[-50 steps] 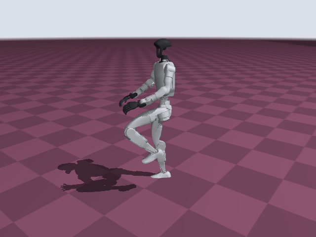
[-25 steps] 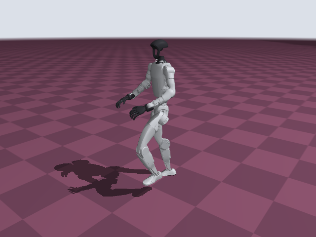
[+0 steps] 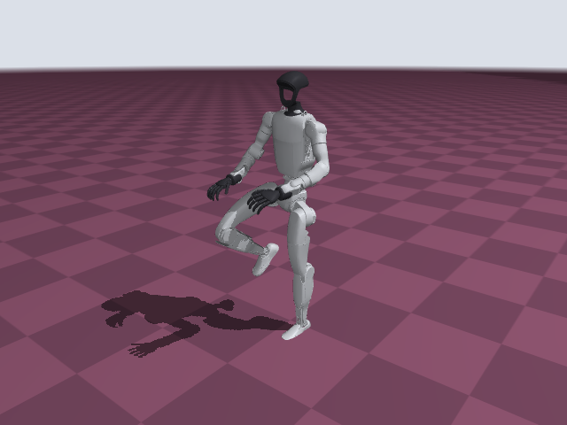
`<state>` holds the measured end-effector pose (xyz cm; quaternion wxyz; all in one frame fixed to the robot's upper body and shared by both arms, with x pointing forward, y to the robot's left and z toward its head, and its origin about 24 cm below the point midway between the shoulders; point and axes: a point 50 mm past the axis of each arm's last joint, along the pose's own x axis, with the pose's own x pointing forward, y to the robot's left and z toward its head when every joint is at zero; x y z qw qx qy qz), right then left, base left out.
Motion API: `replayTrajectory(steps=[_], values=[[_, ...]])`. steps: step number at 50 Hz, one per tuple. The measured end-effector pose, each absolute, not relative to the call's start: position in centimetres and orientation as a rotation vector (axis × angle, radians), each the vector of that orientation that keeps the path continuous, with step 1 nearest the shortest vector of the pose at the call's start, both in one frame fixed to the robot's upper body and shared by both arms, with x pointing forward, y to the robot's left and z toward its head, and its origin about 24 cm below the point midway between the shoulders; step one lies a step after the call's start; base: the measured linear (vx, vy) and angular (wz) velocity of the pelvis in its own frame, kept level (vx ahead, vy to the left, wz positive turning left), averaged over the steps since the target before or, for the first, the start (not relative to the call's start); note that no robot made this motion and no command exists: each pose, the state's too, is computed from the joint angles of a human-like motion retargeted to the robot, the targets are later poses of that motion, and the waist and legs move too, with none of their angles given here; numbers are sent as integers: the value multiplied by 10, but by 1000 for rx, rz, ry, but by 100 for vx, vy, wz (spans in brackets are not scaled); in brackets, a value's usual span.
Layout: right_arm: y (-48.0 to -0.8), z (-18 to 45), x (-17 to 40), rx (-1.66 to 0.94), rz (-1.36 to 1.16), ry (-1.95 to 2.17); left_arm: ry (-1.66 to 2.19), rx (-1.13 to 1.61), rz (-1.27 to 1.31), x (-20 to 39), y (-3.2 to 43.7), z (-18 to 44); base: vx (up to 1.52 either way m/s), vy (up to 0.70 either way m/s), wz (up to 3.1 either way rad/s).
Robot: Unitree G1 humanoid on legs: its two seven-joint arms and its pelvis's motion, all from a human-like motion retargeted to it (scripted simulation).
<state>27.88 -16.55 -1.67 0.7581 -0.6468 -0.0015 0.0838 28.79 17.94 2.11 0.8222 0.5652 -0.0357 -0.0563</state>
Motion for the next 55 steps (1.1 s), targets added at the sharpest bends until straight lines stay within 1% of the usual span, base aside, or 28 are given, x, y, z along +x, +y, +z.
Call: replayTrajectory(steps=[5, 8, 11, 15, 20, 22, 23, 25, 28, 35, 40, 43, 47, 51, 55], values=[[-160, -43, 265, -1476, 319, 48, -128, 1178, -104, 292, 172, 30, 25, -2, 69], [-155, -33, 270, -1458, 309, -17, -128, 1172, -94, 290, 178, 32, 27, -4, 86], [-150, -33, 273, -1460, 364, -7, -100, 1154, -90, 286, 182, 28, 27, -6, 82], [-147, -54, 266, -1437, 469, 144, -118, 1121, -115, 291, 169, 30, 26, -9, 81], [-159, -97, 229, -1375, 599, 438, -186, 1066, -200, 296, 146, 38, 33, -10, 125], [-164, -115, 201, -1330, 589, 525, -219, 1035, -240, 287, 140, 37, 48, -13, 190], [-169, -115, 200, -1306, 551, 535, -258, 1021, -246, 292, 141, 49, 49, -20, 188], [-170, -117, 194, -1192, 542, 582, -336, 987, -198, 299, 143, 71, 46, -26, 106], [-175, -120, 185, -1123, 486, 614, -450, 974, -107, 300, 152, 98, 40, -29, 1], [-199, -112, 194, -1132, 356, 631, -601, 911, 215, 282, 198, 152, 31, -31, -35], [-214, -99, 199, -1113, 280, 617, -676, 995, 261, 282, 205, 178, 21, -20, 68], [-217, -99, 193, -1105, 271, 613, -605, 999, 224, 292, 201, 165, 13, -25, 80], [-218, -90, 201, -1094, 284, 577, -434, 1014, 138, 307, 187, 121, 9, -15, 34], [-210, -73, 220, -1074, 281, 494, -141, 1066, -8, 313, 177, 50, 10, -13, -19], [-195, -58, 237, -1071, 316, 403, 178, 1140, -143, 289, 173, -27, 7, -6, 11]])
